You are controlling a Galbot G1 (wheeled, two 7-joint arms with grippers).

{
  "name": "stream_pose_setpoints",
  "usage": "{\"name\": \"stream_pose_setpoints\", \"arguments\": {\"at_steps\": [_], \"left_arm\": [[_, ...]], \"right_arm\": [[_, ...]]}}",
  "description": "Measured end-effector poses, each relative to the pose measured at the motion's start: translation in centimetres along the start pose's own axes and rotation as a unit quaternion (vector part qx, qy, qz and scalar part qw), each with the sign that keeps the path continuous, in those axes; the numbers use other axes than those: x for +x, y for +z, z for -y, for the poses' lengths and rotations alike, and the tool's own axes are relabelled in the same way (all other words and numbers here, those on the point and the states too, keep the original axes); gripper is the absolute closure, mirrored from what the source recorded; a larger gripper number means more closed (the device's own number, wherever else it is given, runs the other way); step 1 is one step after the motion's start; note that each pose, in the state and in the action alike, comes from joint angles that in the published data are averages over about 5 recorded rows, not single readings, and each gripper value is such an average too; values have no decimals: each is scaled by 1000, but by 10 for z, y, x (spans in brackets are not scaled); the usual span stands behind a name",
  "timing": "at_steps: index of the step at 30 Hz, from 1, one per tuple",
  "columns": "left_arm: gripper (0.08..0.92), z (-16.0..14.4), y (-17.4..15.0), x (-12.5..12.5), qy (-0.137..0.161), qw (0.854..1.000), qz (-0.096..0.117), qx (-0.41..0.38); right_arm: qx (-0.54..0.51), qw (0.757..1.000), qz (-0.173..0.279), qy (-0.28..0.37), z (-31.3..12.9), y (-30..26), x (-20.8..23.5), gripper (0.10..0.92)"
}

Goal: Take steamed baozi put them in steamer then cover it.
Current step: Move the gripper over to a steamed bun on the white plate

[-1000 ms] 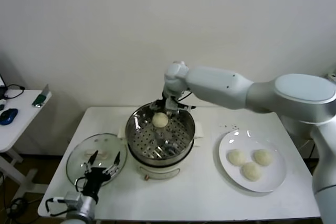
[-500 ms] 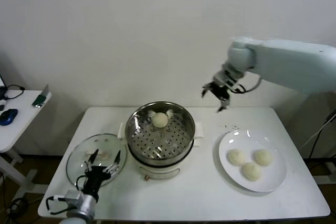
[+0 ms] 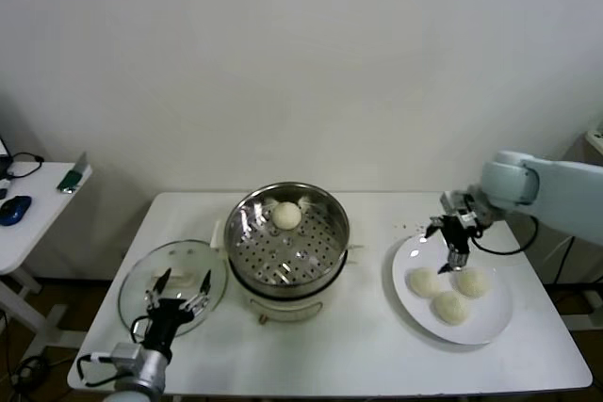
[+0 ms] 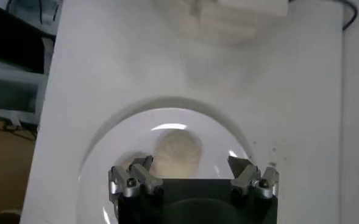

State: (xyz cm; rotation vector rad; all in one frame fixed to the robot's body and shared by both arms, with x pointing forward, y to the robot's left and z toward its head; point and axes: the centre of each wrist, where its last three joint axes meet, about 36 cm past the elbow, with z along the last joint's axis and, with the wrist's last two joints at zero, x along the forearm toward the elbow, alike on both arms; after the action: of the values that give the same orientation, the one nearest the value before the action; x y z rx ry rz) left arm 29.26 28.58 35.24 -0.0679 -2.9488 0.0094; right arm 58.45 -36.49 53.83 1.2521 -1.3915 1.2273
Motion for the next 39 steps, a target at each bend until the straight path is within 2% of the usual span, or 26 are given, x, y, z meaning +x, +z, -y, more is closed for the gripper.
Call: {"name": "stream_pose_setpoints", "arguments": {"at_steps": [13,27,30,39], "left_arm": [[177,2,4,-2,3,1000,-4,-2],[177,1,2,-6,2,1000,-2,-2],[177,1,2,-7,2,1000,-2,-1],[177,1,2,-8,2,1000,-2,0]], "right_arm": [[-38,999,-27,8,-13,11,-55,200],[-42,998,-31,18,-5,-4,-80,201],[-43,998,-32,18,-4,-6,-84,220],[-40,999,-30,18,1,-13,-86,369]]}}
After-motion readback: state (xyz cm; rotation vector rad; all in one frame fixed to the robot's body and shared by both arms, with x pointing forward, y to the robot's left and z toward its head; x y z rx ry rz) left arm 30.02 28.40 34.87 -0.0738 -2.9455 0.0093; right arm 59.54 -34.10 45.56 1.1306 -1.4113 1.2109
